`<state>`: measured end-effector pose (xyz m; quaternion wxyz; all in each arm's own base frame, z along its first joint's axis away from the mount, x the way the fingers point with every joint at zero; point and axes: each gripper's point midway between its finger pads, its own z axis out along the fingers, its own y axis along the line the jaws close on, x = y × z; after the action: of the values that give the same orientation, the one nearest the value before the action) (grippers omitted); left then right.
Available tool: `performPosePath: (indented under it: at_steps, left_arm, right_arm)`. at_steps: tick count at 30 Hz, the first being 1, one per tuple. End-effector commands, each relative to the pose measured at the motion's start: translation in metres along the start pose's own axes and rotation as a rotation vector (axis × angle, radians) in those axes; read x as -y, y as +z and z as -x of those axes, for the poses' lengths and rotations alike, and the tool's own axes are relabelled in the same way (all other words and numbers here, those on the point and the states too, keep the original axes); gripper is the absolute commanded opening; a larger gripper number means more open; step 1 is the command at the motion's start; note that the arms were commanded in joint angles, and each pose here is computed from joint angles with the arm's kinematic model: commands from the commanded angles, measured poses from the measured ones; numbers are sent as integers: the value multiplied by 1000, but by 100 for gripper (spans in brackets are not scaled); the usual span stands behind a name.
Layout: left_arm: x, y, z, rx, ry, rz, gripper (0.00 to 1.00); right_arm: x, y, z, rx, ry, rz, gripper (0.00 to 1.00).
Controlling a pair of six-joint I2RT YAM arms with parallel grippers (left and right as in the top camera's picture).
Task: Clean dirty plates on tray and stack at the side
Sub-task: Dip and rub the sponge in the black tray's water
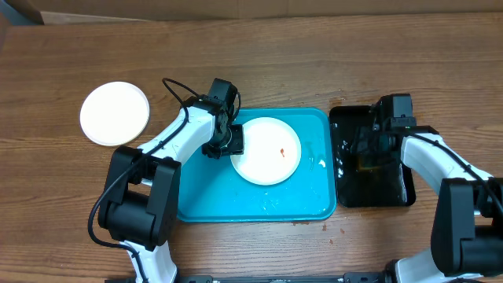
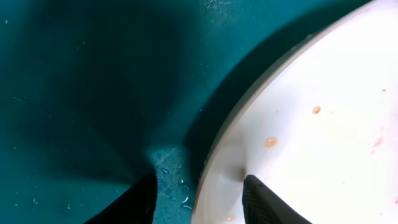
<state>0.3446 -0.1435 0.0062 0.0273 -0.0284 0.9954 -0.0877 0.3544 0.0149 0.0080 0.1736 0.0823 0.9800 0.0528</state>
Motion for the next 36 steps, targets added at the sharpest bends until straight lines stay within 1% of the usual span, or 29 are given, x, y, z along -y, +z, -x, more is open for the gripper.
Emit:
performPosePath:
  at_steps: [1,2,4,5,6,7,8,14,18,19,20,21,22,23,24,25,26,27,29,33,34,35,36]
  left_arm:
    - [-4,5,-6,-14,-3,29,47]
    - [-4,6,-6,-14,-3,29,47]
    - [-4,6,-6,-14,-3,29,47]
    - [-4,6,-6,-14,-3,29,47]
    - [-4,6,-6,-14,-3,29,47]
    - [-4,6,-6,-14,-3,29,46]
    - [-4,6,-6,-14,-3,29,47]
    - [-4,6,-6,-14,-3,29,47]
    - [-4,6,-6,-14,-3,29,47]
    - [-4,6,-6,-14,-3,29,47]
    - [-4,6,-6,-14,-3,29,47]
    - [-4,6,-6,-14,-3,29,47]
    - [-4,6,-6,-14,-3,29,47]
    - [-4,6,-5,-13,-2,29,47]
    - [-4,6,-5,-11,-2,28,47]
    - [-4,6,-5,-11,-2,28,47]
    - [-4,6,-5,-12,-2,28,47]
    - [-4,6,-5,-11,-2,28,47]
    - [-4,6,-5,-11,-2,28,47]
    - [-4,6,-5,-12,-2,28,47]
    - [-4,6,-5,-12,-2,28,47]
    - [-4,6,-5,-12,-2,28,47]
    - [-4,6,-5,-11,-2,28,47]
  right_arm:
    - [0,3,0,4,8,1,24]
    - [0,3,1,8,8,2,16]
    - [0,3,2,11,5,2,15]
    - [0,3,3,14,5,3,21]
    - [0,3,3,16,5,4,52]
    - [0,3,4,21,5,5,60]
    - [0,2,5,24,4,5,63]
    - [-1,-11,1,-28,9,-4,59]
    - [1,-16,-12,-83,15,-15,58]
    - [2,-16,-15,-96,16,-18,53]
    - [3,-15,-18,-102,16,-19,44]
    - [3,-14,-19,-102,12,-19,25]
    - [3,-14,-18,-99,11,-19,14]
    - [3,-13,-17,-94,0,-17,11]
    - [2,-13,-16,-89,-7,-16,12]
    - [2,-13,-15,-83,-6,-15,29]
    - [2,-12,-14,-80,-6,-13,65]
    - [2,-12,-14,-80,-7,-14,73]
    - [3,-13,-18,-99,-5,-17,76]
    - [6,-16,-38,-181,2,-32,75]
    - [7,-17,-43,-198,3,-35,72]
    - [7,-17,-45,-209,5,-37,66]
    - [8,-17,-47,-214,7,-37,52]
